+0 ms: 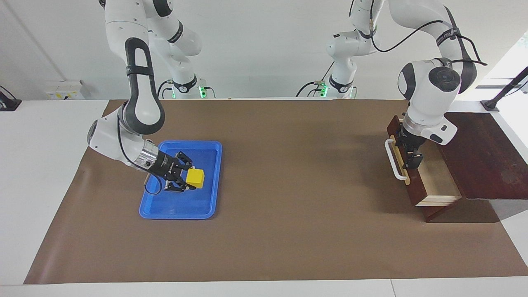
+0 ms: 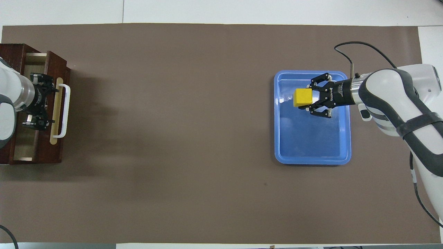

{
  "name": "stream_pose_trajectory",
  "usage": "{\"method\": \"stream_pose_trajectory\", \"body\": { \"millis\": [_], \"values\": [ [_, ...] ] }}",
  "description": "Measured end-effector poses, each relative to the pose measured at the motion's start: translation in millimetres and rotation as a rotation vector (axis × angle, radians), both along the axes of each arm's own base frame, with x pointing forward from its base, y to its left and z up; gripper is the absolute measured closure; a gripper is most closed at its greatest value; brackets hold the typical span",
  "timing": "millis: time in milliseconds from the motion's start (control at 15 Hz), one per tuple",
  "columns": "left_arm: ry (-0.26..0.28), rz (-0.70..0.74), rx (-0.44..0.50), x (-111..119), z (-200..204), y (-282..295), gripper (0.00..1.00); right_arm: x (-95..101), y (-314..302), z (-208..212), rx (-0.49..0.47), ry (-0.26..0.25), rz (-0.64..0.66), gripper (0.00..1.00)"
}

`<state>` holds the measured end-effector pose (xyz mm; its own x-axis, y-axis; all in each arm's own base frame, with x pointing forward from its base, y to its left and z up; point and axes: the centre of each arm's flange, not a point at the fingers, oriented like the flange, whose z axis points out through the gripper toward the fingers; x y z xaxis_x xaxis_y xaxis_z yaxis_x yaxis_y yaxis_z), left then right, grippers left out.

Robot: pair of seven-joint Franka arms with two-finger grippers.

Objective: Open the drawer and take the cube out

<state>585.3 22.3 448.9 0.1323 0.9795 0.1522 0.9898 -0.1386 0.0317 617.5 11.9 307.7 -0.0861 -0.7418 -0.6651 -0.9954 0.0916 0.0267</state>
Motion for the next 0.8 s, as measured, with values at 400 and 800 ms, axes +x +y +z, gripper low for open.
{"method": "stream_pose_trajectory", "body": {
  "millis": [400,800],
  "values": [
    [0.003,0.001,0.005,-3,0,45,0.0,-20.9,-37,-23,0.044,0.022,0.075,0.43],
    [0.002,0.011,0.001,-4,-1,53,0.0,-52.0,-56,-62,0.017,0.017,0.084,0.43]
  ]
}}
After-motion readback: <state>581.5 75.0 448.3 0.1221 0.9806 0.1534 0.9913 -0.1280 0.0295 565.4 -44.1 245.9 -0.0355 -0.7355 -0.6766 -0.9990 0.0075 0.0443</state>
